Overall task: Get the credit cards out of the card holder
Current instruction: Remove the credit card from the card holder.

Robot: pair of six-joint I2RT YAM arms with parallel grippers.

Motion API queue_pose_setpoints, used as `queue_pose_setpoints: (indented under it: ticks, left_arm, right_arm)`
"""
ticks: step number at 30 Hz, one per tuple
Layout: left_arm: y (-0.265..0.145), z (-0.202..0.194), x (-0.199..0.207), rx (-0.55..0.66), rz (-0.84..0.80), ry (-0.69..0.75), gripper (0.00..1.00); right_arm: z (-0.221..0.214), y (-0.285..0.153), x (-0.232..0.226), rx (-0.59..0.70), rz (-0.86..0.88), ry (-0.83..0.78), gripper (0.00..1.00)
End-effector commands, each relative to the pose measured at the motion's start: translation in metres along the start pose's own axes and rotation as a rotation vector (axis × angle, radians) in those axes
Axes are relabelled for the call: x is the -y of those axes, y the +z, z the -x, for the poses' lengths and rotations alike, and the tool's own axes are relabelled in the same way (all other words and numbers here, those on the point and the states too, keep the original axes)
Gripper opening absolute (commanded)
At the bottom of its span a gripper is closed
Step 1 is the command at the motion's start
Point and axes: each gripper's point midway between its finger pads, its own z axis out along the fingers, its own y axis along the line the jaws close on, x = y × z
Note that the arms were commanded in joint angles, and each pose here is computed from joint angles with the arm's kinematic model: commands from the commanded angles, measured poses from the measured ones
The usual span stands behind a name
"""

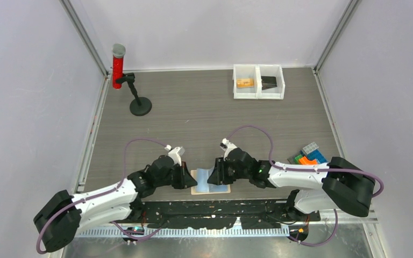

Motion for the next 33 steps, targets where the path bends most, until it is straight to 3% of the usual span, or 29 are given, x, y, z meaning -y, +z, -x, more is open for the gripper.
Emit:
queue_pose_setpoints:
  ticks: [1, 10, 17, 22, 26, 29, 33]
  left_arm:
    - [-0.003, 0.006, 0.005, 0.038, -0.013, -0.017, 0.06]
    - [-0.016, 0.018, 0.002, 0.085, 0.052, -0.036, 0.31]
    - [-0.031, 0.033, 0.014, 0.146, 0.04, -0.04, 0.4]
    - [-0.032, 0.04, 0.027, 0.159, -0.01, -0.01, 0.41]
    - [-0.024, 0.039, 0.027, 0.118, 0.013, 0.031, 0.29]
    - [-0.014, 0.039, 0.026, 0.099, 0.016, 0.04, 0.13]
    - [-0.001, 0.035, 0.024, 0.071, 0.007, 0.025, 0.01]
  right_arm:
    - [0.015, 0.001, -0.042, 0.036, 0.137, -0.017, 0.39]
    - [0.016, 0.002, -0.057, 0.021, 0.193, -0.031, 0.42]
    - [0.019, -0.005, -0.063, 0.03, 0.216, -0.069, 0.44]
    - [0.022, -0.008, -0.061, 0.047, 0.205, -0.101, 0.44]
    - [0.03, -0.008, -0.041, 0.087, 0.1, -0.141, 0.41]
    - [0.034, -0.008, -0.039, 0.102, 0.085, -0.157, 0.39]
    - [0.038, -0.005, -0.034, 0.117, 0.066, -0.16, 0.36]
